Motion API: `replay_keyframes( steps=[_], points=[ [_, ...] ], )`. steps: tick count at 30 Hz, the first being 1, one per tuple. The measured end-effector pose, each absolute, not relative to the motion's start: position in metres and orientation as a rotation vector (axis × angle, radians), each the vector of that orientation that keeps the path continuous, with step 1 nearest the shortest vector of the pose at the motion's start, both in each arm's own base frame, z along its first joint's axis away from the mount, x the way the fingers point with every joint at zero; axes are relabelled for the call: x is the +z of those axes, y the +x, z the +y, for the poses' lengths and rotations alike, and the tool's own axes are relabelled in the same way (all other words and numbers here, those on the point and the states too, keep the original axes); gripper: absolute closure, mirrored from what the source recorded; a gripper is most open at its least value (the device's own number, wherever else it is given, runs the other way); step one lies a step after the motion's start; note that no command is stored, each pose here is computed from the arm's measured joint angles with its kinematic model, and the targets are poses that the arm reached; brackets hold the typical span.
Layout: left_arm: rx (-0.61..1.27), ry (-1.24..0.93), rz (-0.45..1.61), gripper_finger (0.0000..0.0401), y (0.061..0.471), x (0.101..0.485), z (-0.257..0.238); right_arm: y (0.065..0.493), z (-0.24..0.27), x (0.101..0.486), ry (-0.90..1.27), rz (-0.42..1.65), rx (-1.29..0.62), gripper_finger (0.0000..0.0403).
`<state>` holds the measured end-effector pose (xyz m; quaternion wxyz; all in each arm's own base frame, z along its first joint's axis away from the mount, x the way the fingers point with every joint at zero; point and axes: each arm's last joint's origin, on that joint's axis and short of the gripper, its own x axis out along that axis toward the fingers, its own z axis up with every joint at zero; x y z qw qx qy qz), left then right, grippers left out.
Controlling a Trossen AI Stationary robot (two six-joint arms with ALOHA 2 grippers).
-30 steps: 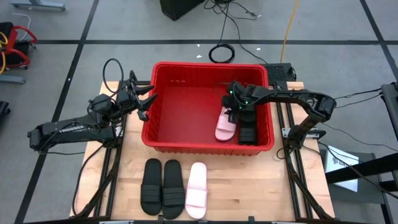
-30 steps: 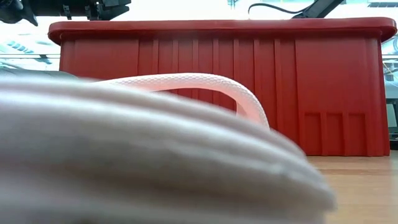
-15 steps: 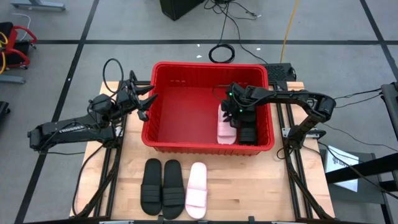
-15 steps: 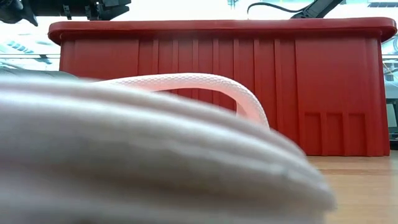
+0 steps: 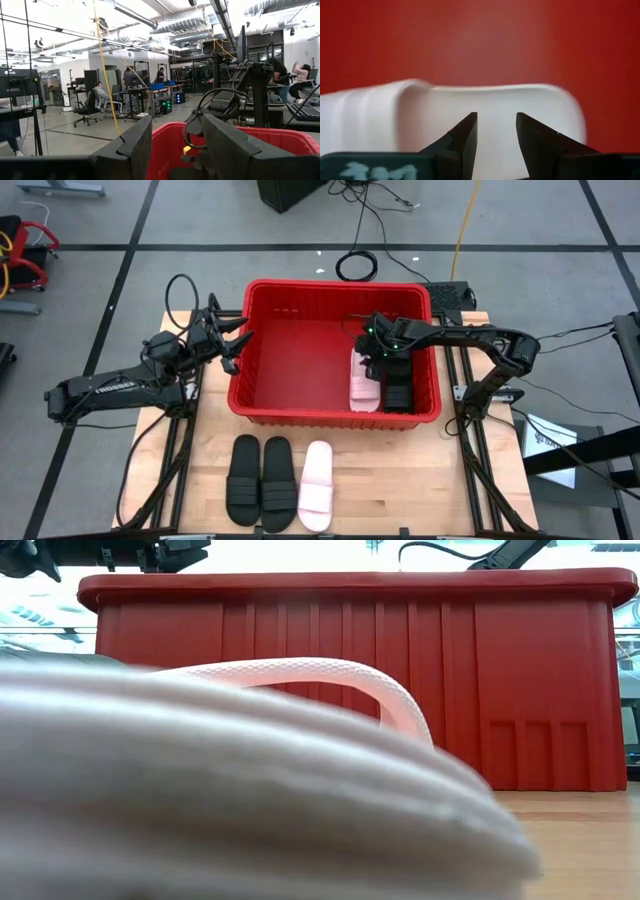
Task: Pick and place slides into bin
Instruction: Put the white slide into the red bin
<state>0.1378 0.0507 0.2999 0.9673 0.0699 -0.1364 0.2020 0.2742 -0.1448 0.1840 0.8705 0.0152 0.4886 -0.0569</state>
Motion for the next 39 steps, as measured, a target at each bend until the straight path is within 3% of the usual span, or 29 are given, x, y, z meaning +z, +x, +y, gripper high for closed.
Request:
replay_keyframes(
  steps=[9, 23, 39],
  points=[
    [0.408, 0.141, -0.276, 0.0217, 0.138, 0.300, 0.051, 0.282, -0.154, 0.198, -0.032, 0.870, -0.220, 0.0277],
    [0.433, 0.142, -0.263, 0.0217, 0.140, 0.298, 0.052, 0.275, -0.153, 0.273, -0.086, 0.430, -0.362, 0.0277],
    [0.239, 0.172, -0.317, 0.0217, 0.141, 0.303, 0.043, 0.275, -0.108, 0.315, -0.065, 0.192, -0.214, 0.0277]
  ],
)
